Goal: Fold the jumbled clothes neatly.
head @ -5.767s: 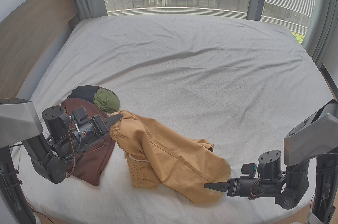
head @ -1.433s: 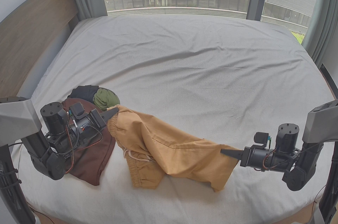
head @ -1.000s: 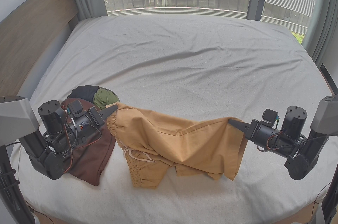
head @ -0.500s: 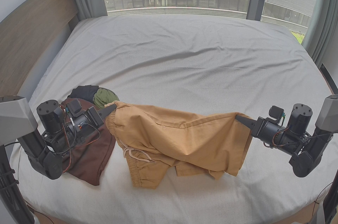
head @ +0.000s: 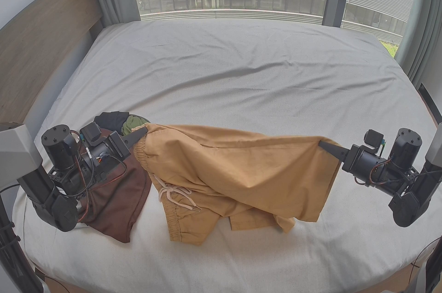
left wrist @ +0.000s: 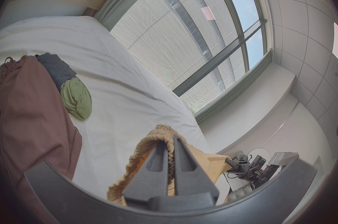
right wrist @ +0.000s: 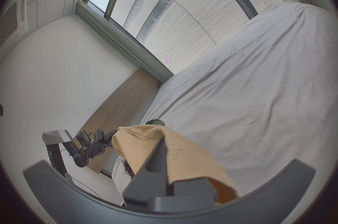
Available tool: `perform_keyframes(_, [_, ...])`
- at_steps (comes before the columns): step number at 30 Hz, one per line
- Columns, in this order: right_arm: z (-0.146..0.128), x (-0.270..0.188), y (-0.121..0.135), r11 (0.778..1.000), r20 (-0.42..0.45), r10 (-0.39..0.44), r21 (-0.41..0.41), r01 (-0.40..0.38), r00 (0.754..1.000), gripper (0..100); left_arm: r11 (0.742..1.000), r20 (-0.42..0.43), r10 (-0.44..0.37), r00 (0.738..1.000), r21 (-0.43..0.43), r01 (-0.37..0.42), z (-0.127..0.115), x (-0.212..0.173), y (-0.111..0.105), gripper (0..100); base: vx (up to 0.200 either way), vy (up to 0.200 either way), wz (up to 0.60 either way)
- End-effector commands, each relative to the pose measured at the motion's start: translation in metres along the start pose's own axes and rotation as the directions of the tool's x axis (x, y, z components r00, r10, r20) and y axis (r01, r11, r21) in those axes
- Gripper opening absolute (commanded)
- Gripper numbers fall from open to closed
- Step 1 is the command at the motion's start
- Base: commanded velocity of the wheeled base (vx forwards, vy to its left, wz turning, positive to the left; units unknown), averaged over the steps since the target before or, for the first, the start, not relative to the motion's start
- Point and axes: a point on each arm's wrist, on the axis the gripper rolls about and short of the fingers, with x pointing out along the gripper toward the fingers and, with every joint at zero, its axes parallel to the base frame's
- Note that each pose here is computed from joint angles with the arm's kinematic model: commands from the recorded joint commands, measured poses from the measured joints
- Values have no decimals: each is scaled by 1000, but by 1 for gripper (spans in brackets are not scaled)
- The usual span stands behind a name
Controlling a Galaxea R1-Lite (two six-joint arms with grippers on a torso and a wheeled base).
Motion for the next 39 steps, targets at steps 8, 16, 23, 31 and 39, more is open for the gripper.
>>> perform_keyframes(8, [13, -8, -6, 1000, 46, -25, -13, 25, 999, 0, 1000, 17, 15, 1000, 27, -15, 5, -2, 5, 0, 0, 0, 0])
perform_keyframes(16, [17, -9, -8, 999, 65, -30, -19, 31, 997, 0, 999, 17, 15, 1000, 32, -15, 5, -2, 5, 0, 0, 0, 0])
perform_keyframes(23, [24, -11, -5, 999, 86, -19, -34, 22, 996, 0, 999, 12, 17, 1000, 29, -18, 4, -2, 6, 0, 0, 0, 0])
perform_keyframes(31, [34, -17, 8, 998, 123, 13, -63, -6, 992, 0, 999, 12, 15, 1000, 30, -16, 4, -2, 5, 0, 0, 0, 0])
perform_keyframes(39, [31, -16, -1, 999, 113, -11, -47, 17, 994, 0, 999, 44, 18, 999, 41, -19, 13, -3, 6, 0, 0, 0, 0])
